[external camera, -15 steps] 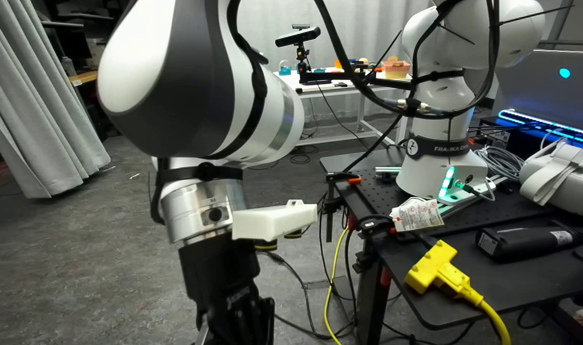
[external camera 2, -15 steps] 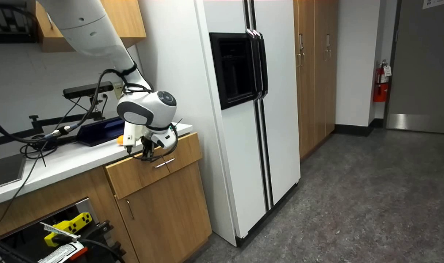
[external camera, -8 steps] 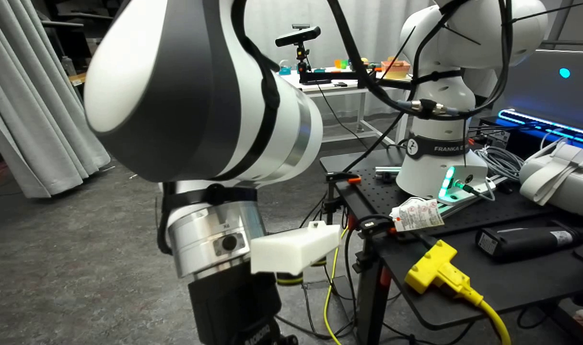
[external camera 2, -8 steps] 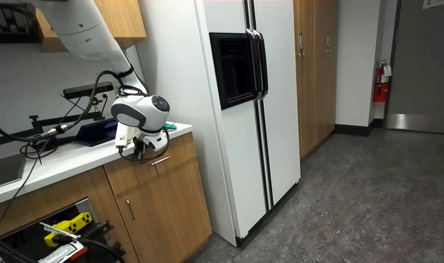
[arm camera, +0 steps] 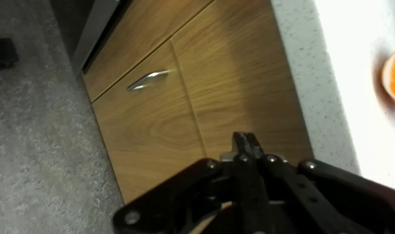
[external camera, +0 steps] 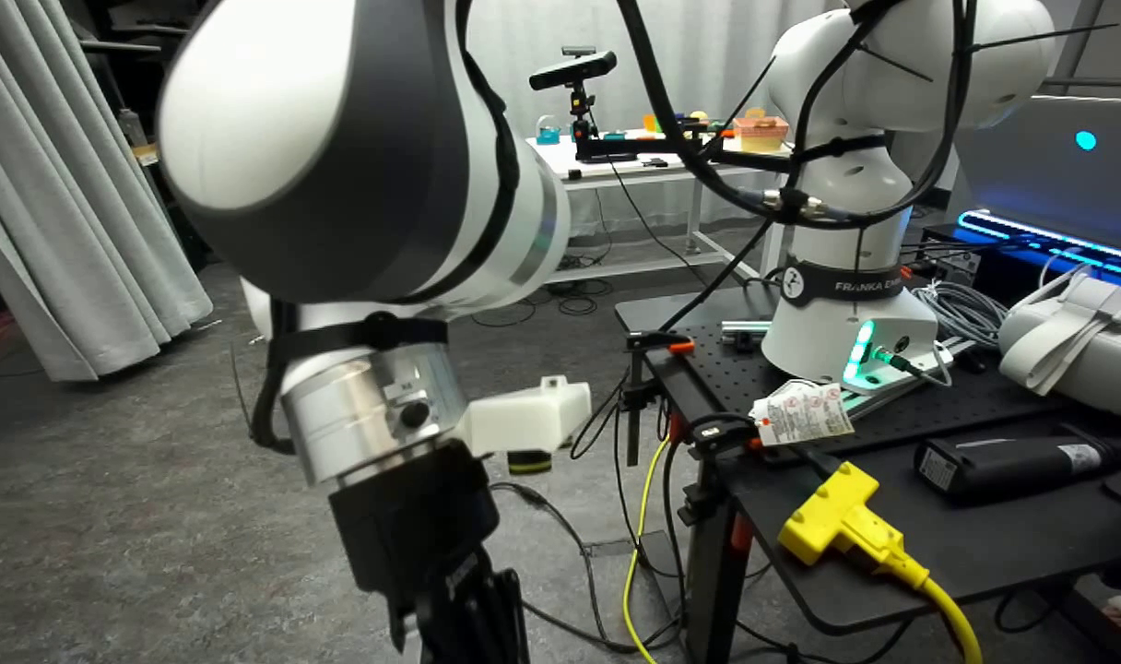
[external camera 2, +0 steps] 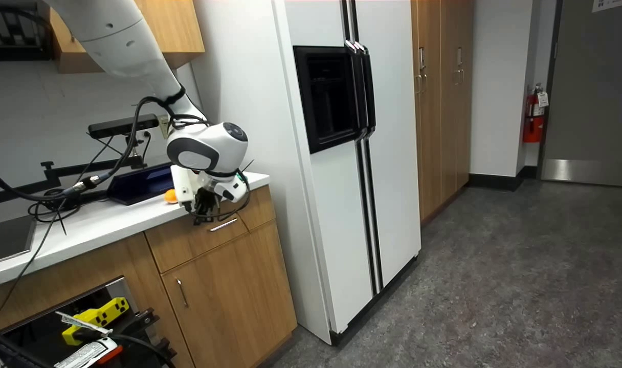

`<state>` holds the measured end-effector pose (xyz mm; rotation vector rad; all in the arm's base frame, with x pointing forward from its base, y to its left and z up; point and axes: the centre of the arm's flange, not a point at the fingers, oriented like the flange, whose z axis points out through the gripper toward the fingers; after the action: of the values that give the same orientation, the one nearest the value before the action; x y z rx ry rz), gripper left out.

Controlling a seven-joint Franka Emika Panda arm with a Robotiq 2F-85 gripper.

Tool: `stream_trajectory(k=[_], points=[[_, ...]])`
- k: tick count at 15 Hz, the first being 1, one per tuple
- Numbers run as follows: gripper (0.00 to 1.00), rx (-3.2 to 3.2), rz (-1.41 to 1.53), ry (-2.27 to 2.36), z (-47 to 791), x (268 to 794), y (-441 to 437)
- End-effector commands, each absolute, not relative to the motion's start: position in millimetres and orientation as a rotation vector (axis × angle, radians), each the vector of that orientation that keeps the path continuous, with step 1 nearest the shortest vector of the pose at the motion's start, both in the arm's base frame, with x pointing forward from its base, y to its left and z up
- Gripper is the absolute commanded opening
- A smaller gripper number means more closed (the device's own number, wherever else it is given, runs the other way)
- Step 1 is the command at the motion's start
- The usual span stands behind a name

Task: Close the open drawer on the right

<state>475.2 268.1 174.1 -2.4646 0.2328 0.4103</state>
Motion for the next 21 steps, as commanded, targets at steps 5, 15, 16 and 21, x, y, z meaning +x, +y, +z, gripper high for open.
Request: stream_trajectory(k=[5,15,16,21], points=[[0.0,-2.595,0.123,-0.152,292.1,507.0,211.1],[0.0,-2.473,-0.375,-0.639,439.4,507.9,263.9],[0.0,-2.46,-0.413,-0.682,447.7,506.9,269.4],[0.0,-2.434,-0.596,-0.895,468.9,510.0,278.5]])
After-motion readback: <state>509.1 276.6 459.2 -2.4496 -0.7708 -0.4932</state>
